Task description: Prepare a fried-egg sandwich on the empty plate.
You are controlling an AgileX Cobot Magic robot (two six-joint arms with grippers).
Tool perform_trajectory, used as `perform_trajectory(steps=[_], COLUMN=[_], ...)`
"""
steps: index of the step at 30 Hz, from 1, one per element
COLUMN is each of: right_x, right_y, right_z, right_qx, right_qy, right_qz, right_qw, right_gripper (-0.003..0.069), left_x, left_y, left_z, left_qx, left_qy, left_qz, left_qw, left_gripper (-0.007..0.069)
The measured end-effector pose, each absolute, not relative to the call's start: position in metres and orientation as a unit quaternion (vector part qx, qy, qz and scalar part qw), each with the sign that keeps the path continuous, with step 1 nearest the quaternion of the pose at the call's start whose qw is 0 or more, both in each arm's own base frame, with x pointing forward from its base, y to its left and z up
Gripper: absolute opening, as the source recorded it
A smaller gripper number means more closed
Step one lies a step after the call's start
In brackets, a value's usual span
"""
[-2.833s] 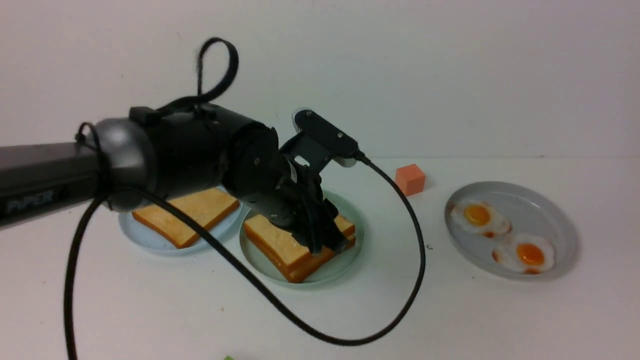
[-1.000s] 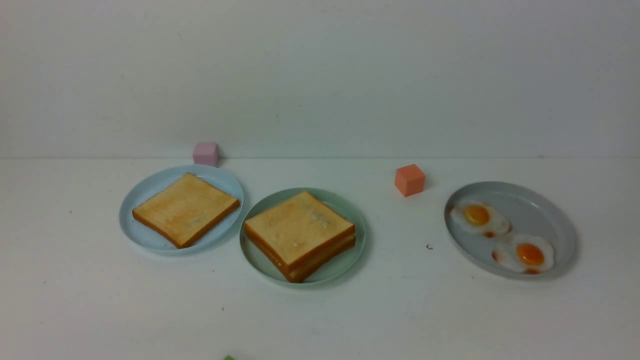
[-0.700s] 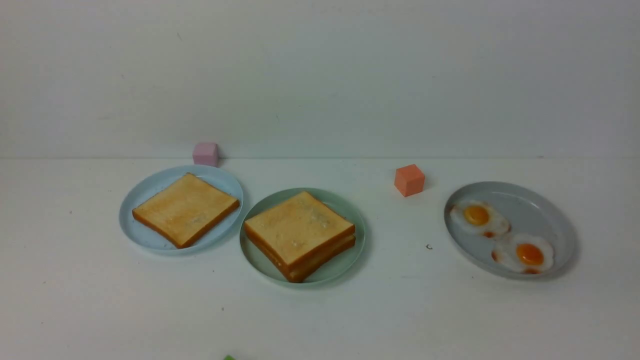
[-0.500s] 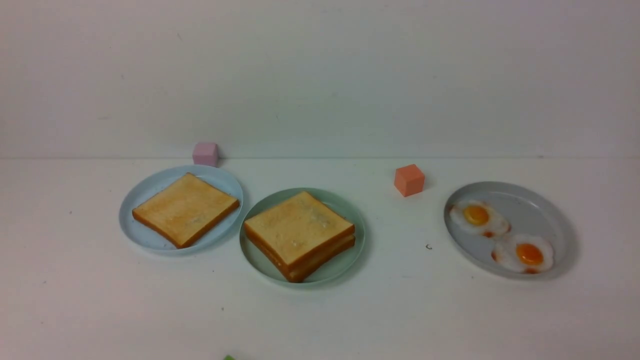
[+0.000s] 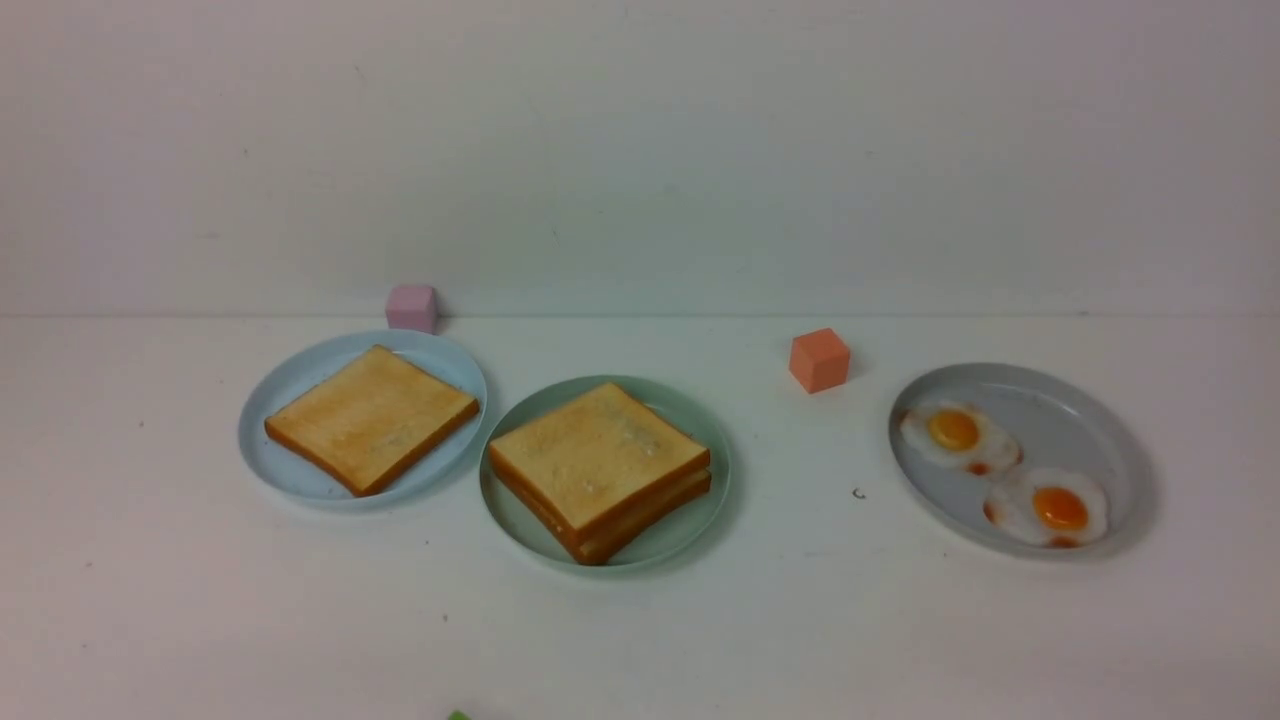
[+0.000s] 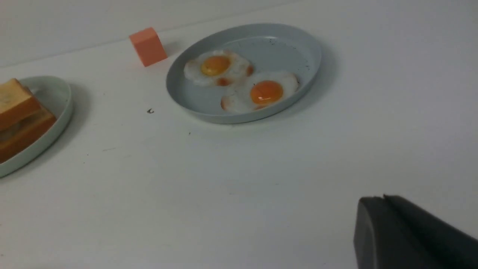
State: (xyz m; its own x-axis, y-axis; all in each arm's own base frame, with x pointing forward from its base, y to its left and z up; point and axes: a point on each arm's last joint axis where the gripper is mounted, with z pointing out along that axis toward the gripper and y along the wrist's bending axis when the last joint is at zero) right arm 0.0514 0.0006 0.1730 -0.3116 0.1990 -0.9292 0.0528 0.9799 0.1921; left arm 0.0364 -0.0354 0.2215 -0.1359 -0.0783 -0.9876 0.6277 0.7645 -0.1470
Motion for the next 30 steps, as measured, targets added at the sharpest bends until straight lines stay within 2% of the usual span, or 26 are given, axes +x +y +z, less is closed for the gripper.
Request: perform_trajectory(steps=[30], right_x=[0.0514], right_y=[0.0008], right_z=[0.173], right_qx=[0.08], right_qy=[0.807], right_qz=[0.066], right_qw=[0.581], right_gripper=[0.007], left_x=[0.0371], left_y=[-0.035], left_z=[0.221], left_qx=[0.194], left_qy=[0.699], left_qz=[-0.278], left_qw=[0.63], left_gripper=[0.0002])
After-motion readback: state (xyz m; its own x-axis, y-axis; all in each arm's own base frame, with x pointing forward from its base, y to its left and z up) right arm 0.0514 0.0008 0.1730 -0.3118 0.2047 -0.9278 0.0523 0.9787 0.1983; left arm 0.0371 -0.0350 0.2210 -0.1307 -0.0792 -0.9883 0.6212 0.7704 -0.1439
